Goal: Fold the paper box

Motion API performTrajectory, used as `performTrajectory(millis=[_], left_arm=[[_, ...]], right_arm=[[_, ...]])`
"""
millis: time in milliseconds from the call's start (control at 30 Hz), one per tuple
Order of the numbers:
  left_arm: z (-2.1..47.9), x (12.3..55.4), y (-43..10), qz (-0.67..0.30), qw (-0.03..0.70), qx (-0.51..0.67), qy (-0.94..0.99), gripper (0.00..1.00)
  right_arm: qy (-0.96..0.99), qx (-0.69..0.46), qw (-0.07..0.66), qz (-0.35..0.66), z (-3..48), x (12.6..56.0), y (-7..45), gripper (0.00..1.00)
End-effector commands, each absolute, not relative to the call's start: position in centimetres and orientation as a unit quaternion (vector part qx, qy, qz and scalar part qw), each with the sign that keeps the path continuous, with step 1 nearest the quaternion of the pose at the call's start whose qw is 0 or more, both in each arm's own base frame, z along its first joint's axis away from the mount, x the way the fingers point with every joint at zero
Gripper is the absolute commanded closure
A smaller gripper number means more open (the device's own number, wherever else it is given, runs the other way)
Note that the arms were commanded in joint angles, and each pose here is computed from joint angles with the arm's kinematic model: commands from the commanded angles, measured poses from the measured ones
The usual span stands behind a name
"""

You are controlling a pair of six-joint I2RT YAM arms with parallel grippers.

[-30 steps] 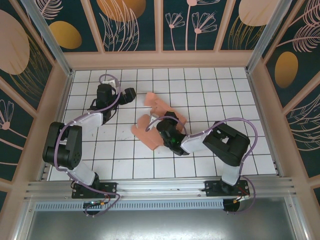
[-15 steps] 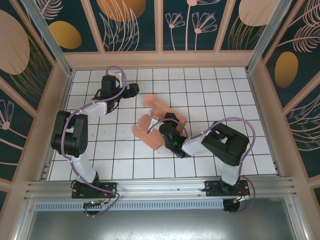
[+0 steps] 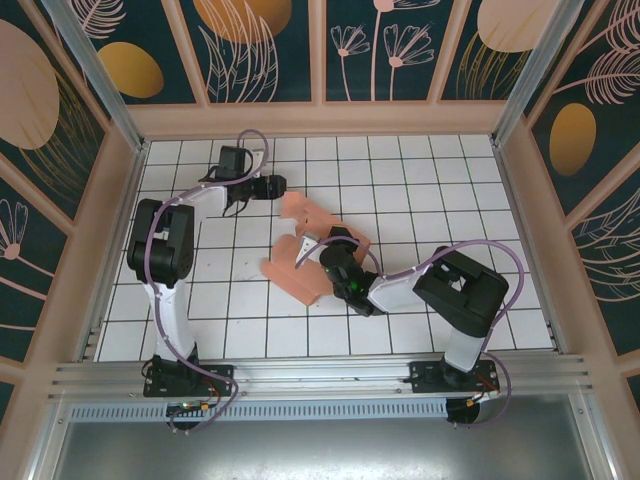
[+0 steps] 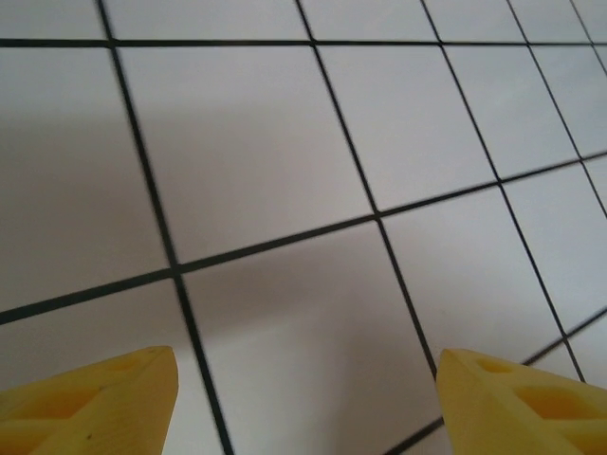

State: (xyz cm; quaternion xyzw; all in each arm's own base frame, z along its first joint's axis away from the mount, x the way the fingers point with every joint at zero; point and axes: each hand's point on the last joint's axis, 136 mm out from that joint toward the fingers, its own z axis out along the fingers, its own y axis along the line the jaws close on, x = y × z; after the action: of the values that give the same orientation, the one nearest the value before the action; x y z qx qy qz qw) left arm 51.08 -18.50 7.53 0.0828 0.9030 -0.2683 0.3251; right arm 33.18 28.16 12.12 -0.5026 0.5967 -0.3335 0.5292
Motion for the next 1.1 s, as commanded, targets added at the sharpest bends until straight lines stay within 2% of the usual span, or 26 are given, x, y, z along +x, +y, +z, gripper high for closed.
performTrajectory(millis=[0,533,667,1067], left_arm=[[7.7,49.9,-21.0,-0.297,0.308,0.136,0.894,0.29],[8.2,45.2,-22.6,-0.342,0.289,0.171,0.878,0.33],[7.9,44.1,-22.8,-0.351,0.278,0.178,0.876,0.37],[7.7,42.5,-23.3,-0.361,0.275,0.214,0.865,0.38]], right_arm=[[0.605,-0.491,0.537,-0.322,12.4,33.4,28.4,1.0],[0.624,-0.481,0.525,-0.323,11.8,34.7,27.9,1.0],[0.625,-0.478,0.525,-0.324,11.8,35.0,27.8,1.0],[0.628,-0.472,0.525,-0.327,12.2,35.3,27.7,1.0]])
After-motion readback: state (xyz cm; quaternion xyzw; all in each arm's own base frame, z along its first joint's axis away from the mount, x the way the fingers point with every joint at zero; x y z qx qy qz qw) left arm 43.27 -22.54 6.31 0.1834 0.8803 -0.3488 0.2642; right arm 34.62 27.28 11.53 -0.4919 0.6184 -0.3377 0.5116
